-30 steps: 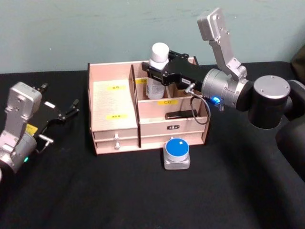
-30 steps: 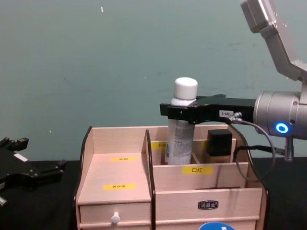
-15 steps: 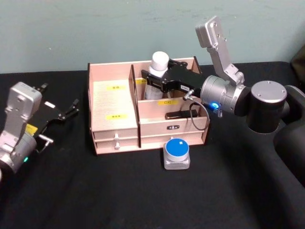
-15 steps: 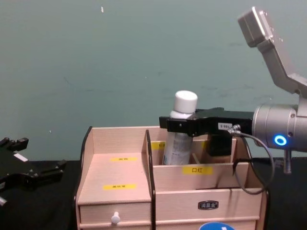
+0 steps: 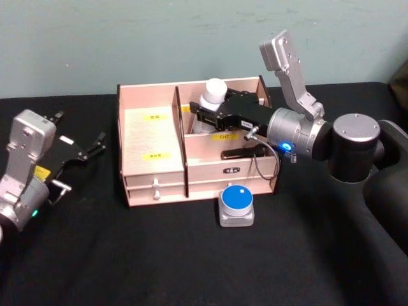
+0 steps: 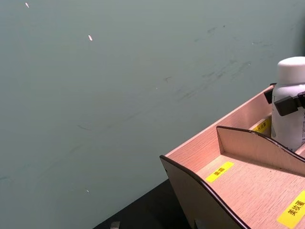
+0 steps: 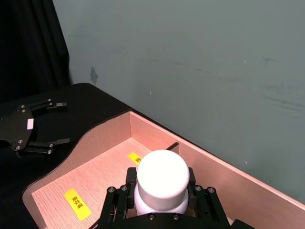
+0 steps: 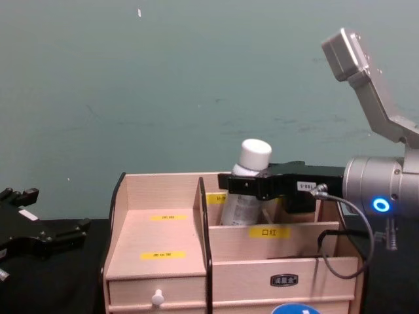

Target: Pick up the facial cleanser and watermelon frost from the table and place them into the tiered storage box.

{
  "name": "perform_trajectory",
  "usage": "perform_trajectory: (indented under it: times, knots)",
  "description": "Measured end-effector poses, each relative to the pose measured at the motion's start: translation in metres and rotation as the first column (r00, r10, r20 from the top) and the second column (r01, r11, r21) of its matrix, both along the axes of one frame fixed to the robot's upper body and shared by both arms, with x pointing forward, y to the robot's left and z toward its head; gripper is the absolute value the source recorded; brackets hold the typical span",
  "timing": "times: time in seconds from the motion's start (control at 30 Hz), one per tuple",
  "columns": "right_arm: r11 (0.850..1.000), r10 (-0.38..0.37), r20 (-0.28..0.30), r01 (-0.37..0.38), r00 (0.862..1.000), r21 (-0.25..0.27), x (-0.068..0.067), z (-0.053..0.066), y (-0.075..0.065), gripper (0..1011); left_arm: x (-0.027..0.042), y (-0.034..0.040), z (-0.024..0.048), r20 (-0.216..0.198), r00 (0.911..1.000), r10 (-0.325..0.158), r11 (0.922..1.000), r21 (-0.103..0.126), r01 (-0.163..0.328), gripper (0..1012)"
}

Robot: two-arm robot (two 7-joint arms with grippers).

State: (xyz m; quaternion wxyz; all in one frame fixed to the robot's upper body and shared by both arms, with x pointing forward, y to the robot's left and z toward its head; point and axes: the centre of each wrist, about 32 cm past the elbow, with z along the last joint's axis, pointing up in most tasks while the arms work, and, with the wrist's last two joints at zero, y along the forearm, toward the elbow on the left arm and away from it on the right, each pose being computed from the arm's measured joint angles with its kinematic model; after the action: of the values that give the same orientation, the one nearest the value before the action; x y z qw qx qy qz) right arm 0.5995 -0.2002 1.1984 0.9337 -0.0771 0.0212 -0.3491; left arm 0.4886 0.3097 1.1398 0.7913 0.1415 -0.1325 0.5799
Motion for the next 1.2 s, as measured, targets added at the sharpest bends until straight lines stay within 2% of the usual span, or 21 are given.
perform_trajectory:
  times: [0.53, 0.83, 0.93, 1.07, 1.2]
  knots:
    - [1.0, -0.002, -0.008, 0.002, 1.0, -0.005, 0.0001, -0.0009, 0.0001, 593, 0.0, 0.0, 0.0, 0.0, 1.0, 0.0, 1.0, 0.0, 0.0, 1010]
    - [1.0, -0.003, -0.008, 0.003, 1.0, -0.005, 0.0, -0.001, -0.0002, 816, 0.0, 0.0, 0.0, 0.0, 1.0, 0.0, 1.0, 0.0, 0.0, 1010]
    - [1.0, -0.003, -0.008, 0.003, 1.0, -0.005, 0.0, -0.0009, -0.0004, 935, 0.0, 0.0, 0.0, 0.0, 1.0, 0.0, 1.0, 0.0, 0.0, 1010]
    - [1.0, -0.003, -0.006, 0.003, 1.0, -0.003, -0.0004, -0.0005, -0.0007, 1003, 0.0, 0.0, 0.0, 0.0, 1.0, 0.0, 1.0, 0.0, 0.0, 1010]
    - [1.0, 0.003, 0.001, -0.003, 1.0, -0.01, -0.0017, 0.0036, -0.0015, 1000, 0.0, 0.0, 0.0, 0.0, 1.0, 0.0, 1.0, 0.0, 0.0, 1009]
